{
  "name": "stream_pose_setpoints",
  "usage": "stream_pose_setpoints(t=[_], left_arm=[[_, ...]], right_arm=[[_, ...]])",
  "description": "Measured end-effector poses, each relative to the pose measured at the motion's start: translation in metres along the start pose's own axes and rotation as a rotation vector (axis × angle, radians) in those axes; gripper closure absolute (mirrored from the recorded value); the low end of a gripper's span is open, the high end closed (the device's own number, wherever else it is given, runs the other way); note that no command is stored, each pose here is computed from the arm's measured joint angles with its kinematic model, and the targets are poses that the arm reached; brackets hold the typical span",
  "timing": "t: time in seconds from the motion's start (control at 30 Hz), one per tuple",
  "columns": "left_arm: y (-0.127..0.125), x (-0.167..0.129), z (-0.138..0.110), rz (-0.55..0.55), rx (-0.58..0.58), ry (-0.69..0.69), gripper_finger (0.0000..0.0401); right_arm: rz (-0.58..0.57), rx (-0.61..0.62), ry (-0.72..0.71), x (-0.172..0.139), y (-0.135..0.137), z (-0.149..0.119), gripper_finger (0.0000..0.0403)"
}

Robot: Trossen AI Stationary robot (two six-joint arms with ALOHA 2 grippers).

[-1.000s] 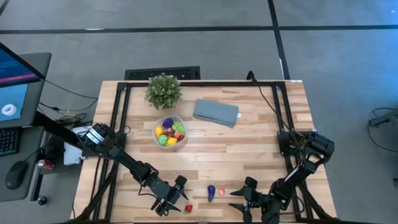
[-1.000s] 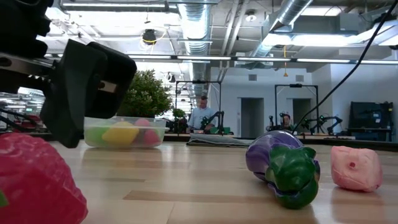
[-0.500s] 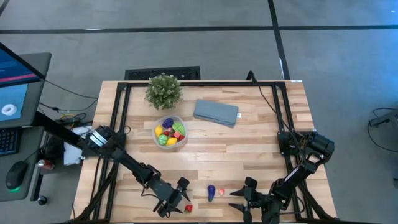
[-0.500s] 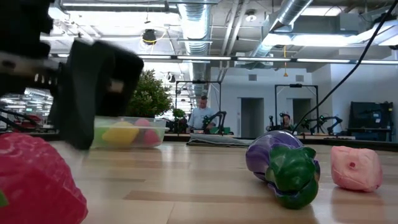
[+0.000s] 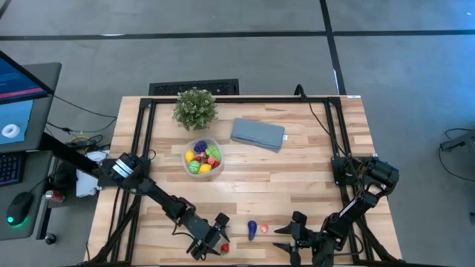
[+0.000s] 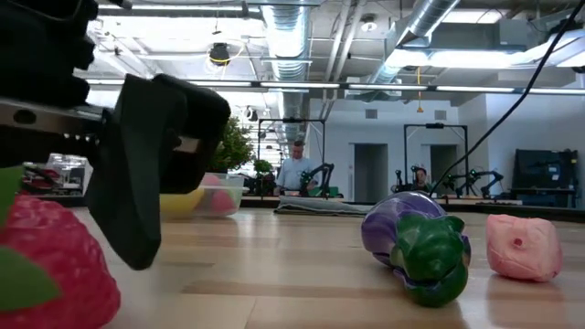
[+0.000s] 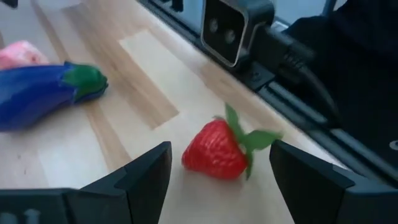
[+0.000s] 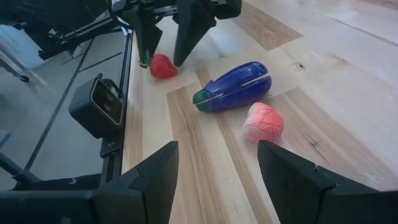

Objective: Pick and placing Produce into tupperware
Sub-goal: Put the strawberry into the transparent bin

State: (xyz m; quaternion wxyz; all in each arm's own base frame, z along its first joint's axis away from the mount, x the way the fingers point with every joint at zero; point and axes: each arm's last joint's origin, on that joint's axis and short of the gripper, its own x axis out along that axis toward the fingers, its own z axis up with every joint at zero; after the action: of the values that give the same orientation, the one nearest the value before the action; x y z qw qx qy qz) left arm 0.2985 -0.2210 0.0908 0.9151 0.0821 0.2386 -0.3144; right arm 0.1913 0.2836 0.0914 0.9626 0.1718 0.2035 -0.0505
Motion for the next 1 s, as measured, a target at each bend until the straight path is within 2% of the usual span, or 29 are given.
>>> stream_pose_setpoints(t=[0.43, 0.8, 1.0], left_arm=[[0.0051, 0.0005, -0.0003, -0.012, -0.005, -0.007, 0.0145], [0.0052, 0.0004, -0.0019, -0.021, -0.005, 0.009, 0.021], [0.0058, 0.0004, -0.0027, -0.019, -0.007, 0.017, 0.0227]], right_arm=[[0.0, 0.0, 0.0, 0.0, 0.0, 0.0, 0.0159], [0.0, 0.0, 0.0, 0.0, 0.0, 0.0, 0.0159], [0.001, 0.001, 0.0, 0.0, 0.0001, 0.0, 0.0159]])
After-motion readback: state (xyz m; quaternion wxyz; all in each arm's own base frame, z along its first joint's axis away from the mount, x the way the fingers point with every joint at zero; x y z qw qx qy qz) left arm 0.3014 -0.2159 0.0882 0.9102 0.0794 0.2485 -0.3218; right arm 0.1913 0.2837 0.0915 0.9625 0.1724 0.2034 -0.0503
